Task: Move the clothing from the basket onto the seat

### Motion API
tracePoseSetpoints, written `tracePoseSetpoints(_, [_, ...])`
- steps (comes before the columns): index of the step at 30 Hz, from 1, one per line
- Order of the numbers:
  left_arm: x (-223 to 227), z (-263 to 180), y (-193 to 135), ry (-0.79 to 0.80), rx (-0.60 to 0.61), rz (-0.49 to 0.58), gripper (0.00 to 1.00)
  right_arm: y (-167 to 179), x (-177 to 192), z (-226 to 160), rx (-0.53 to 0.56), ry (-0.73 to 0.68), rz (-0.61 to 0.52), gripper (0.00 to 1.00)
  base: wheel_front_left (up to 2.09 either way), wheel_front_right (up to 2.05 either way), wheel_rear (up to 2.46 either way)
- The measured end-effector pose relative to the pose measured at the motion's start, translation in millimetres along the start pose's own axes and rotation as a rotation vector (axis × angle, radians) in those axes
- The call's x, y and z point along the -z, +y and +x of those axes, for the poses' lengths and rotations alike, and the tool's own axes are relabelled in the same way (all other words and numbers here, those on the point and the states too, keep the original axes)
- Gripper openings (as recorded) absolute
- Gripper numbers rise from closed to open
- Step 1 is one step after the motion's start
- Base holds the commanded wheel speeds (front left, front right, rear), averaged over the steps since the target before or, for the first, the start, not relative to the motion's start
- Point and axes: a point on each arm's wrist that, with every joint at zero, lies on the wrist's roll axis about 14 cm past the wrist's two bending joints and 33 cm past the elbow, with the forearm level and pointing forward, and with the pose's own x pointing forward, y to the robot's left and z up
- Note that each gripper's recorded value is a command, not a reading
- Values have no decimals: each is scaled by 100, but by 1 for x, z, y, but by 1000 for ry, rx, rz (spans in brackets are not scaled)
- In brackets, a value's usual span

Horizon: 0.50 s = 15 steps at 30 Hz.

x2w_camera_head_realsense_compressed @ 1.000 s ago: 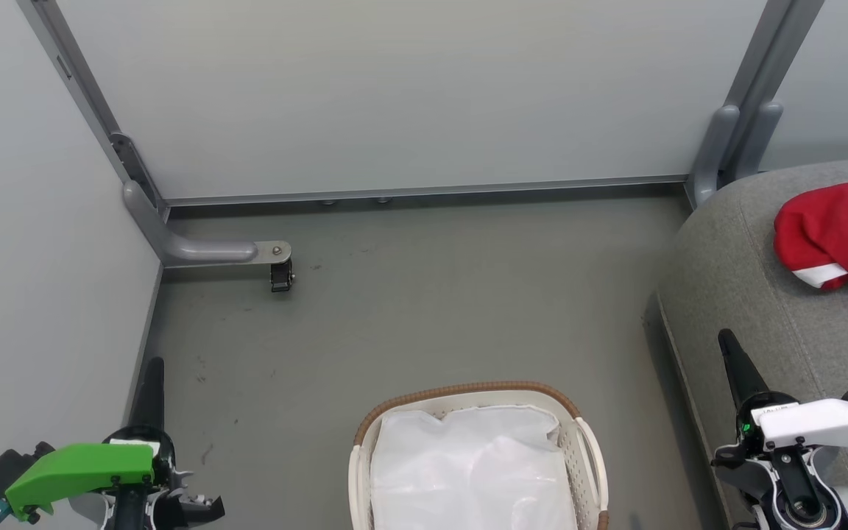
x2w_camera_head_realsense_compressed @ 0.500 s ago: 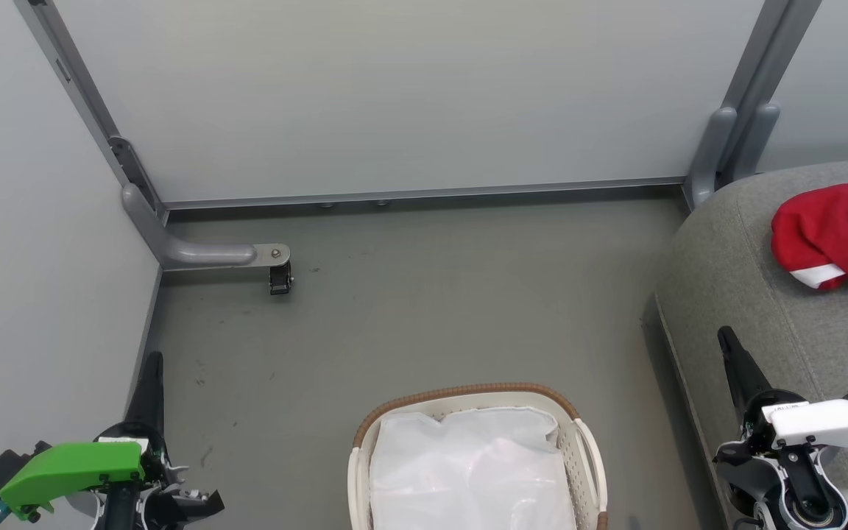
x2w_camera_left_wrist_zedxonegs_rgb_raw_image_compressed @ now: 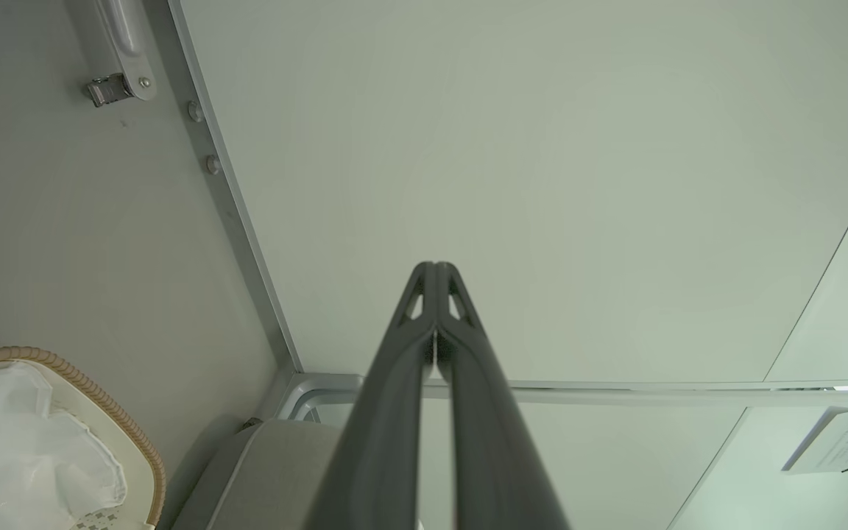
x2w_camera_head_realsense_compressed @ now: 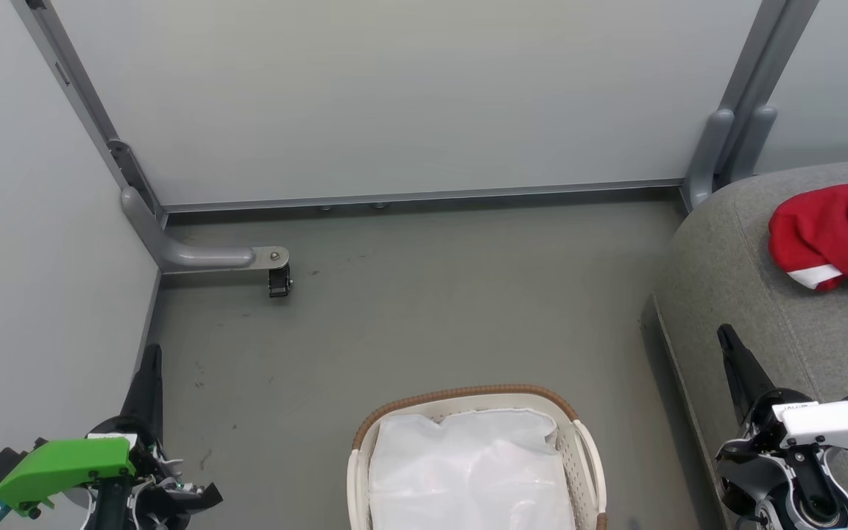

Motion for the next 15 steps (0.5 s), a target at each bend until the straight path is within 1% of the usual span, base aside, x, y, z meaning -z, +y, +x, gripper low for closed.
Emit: tracePoseSetpoints(15, [0,1,-1,0,4,-2,0,0,0,0,-1,0,4,0,0,0,0])
